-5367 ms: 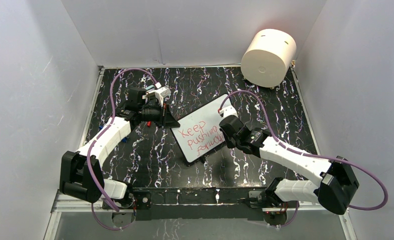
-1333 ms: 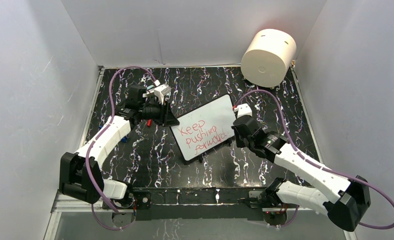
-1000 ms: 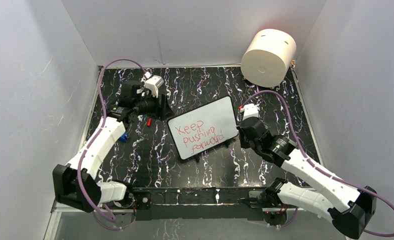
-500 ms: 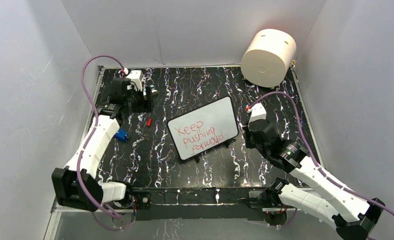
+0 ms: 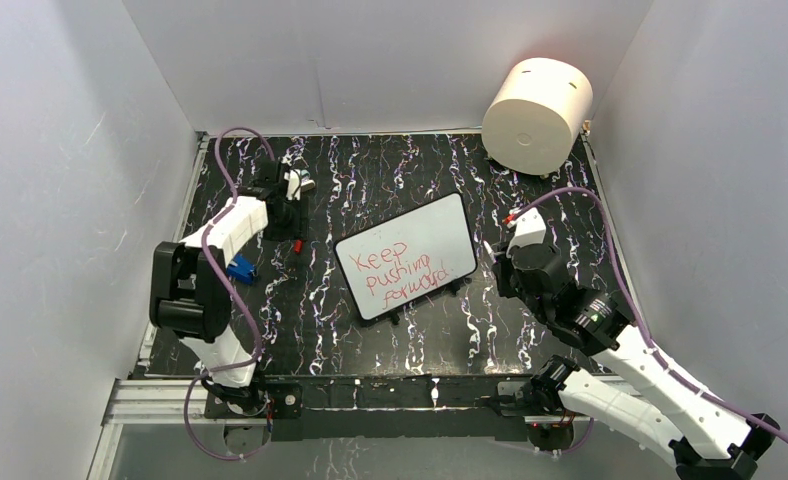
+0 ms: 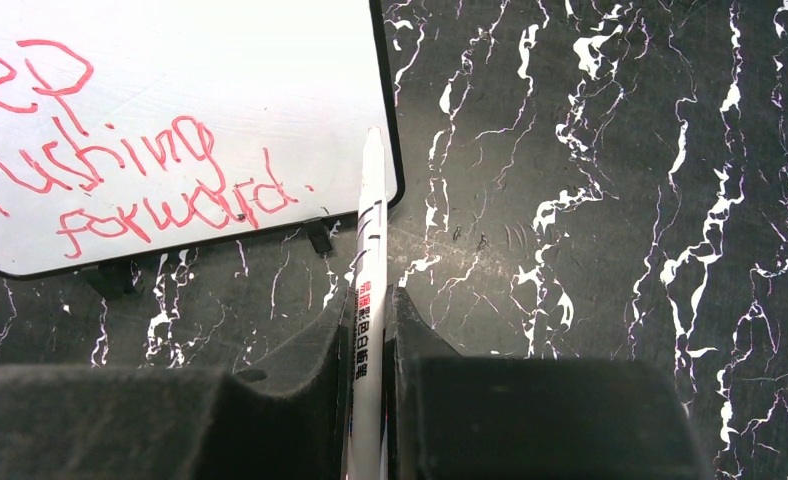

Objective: Write a sentence on the whiteboard
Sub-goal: Pick up the pen cap from the center of the board.

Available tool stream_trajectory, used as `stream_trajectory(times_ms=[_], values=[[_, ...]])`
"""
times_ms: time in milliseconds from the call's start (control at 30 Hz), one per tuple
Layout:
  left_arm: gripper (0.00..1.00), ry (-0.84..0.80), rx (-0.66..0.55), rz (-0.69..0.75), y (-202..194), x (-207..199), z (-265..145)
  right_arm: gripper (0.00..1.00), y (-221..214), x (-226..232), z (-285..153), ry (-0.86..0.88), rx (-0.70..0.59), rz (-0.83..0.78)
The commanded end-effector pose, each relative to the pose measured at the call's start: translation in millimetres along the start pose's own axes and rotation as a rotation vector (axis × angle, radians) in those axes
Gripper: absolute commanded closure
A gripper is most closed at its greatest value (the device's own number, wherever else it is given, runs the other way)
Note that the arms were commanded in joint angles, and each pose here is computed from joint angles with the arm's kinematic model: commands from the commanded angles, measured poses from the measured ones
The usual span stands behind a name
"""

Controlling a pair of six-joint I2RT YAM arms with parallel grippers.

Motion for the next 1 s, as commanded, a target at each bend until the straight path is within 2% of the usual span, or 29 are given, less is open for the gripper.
stream_trajectory(times_ms=[0, 433, 967], values=[[0.5, 0.033, 0.007, 0.022, 9.5, 5.4, -3.0, 1.0, 13.9, -3.3, -2.1, -0.012, -0.069, 0.021], [0.6, 0.008, 0.097, 0.046, -5.5, 0.9, 21.5, 1.0, 11.9, -4.7, -0.7, -0.026, -0.062, 0.022], [0.67, 0.018, 0.176, 0.074, -18.2, -2.5, 42.6, 1.0, 8.9, -6.6, 1.8, -0.046, -0.044, 0.015]])
Point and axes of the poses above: each gripper's point midway between its finger pads, its own z axis out along the fingers, its own x axis along the line the jaws close on, y = z × x, the point moved 2 cm from there along -z, back along the fingers, and after that the axes turned 1 degree about -z, right-handed, at the moved point
